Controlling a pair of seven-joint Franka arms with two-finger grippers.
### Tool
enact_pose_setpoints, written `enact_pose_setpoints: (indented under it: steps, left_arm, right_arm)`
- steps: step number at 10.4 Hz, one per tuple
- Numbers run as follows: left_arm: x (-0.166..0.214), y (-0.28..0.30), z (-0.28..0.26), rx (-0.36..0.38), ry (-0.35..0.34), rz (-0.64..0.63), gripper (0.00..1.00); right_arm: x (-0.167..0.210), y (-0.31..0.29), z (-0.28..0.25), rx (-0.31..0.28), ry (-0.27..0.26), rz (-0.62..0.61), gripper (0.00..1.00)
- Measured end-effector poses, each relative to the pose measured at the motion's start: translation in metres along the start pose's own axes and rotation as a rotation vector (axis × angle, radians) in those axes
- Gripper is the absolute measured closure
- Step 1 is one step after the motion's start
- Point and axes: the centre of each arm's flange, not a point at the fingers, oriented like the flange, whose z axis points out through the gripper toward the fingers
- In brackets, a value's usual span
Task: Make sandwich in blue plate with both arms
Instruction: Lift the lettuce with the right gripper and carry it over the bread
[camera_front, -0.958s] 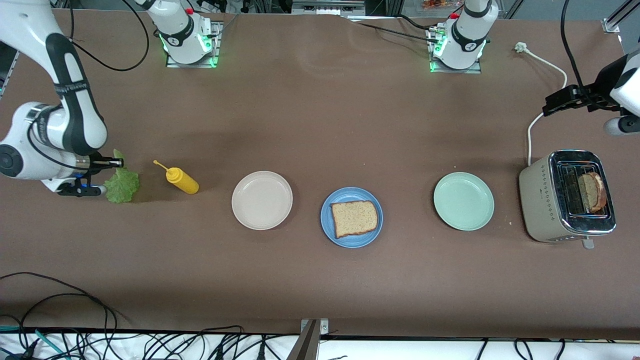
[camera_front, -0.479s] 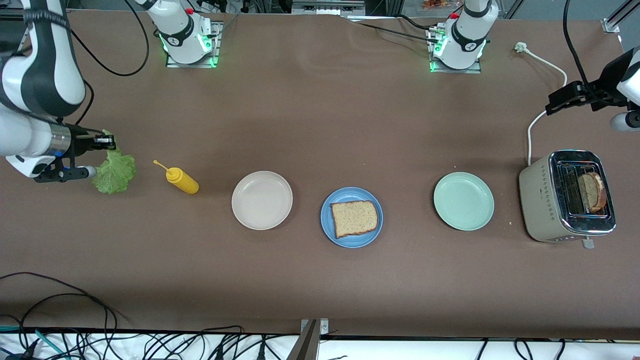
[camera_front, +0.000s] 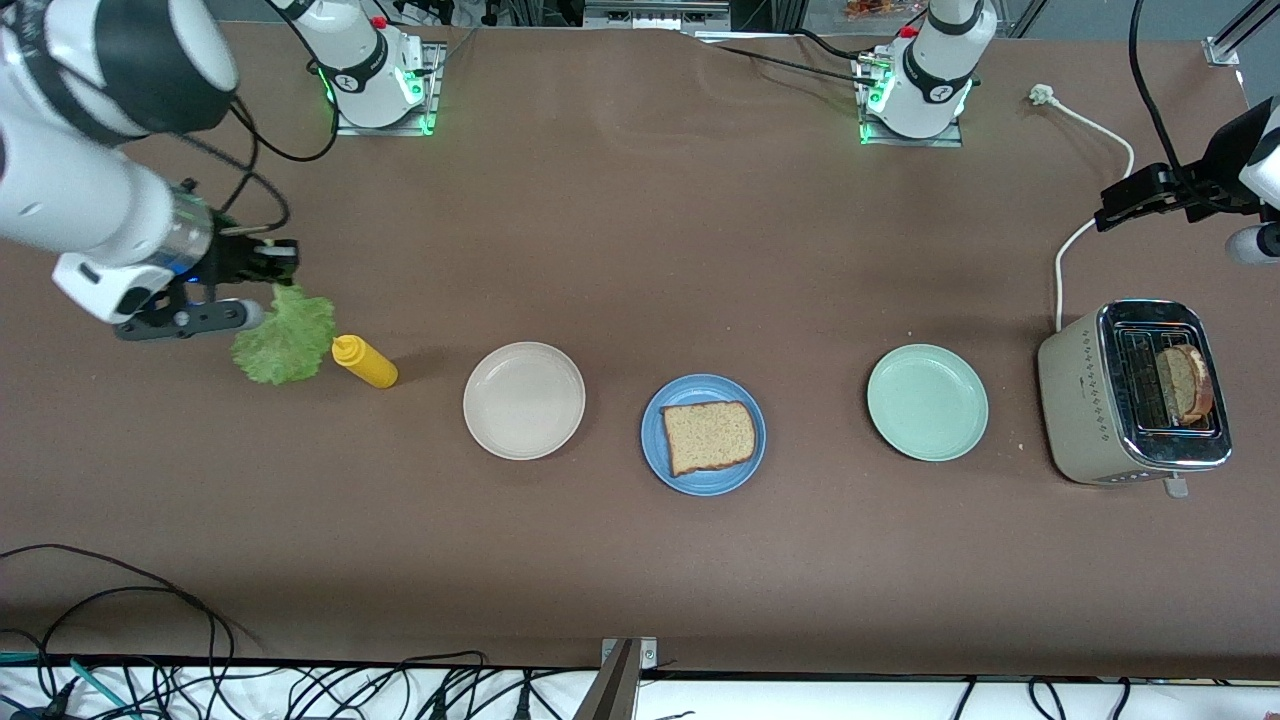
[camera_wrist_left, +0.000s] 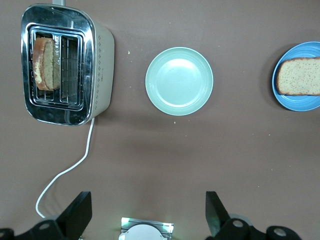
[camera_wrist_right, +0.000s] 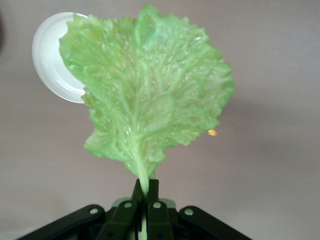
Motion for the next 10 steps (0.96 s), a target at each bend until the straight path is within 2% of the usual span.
enact_pose_setpoints:
  steps: [1,3,4,6,8,10]
  left_arm:
    - [0.000,0.000,0.000,0.000,0.000,0.001,0.00]
    - [0.000,0.000,0.000,0.000,0.000,0.000,0.00]
    - [0.000,0.000,0.000,0.000,0.000,0.000,0.00]
    - [0.000,0.000,0.000,0.000,0.000,0.000,0.00]
    - [0.001,0.000,0.000,0.000,0.000,0.000,0.00]
    - [0.001,0.000,0.000,0.000,0.000,0.000,0.00]
  right_arm:
    - [-0.001,-0.041,-0.009,0.008,0.045,-0.020,0.96]
    - [0.007,-0.103,-0.019,0.063,0.190,-0.106,0.96]
    - [0.015,-0.131,-0.015,0.101,0.252,-0.142,0.96]
    - [0.037,-0.191,0.009,0.205,0.365,-0.137,0.96]
    - [0.050,-0.254,0.047,0.306,0.428,-0.137,0.96]
    - [0.050,-0.301,0.079,0.341,0.469,-0.180,0.96]
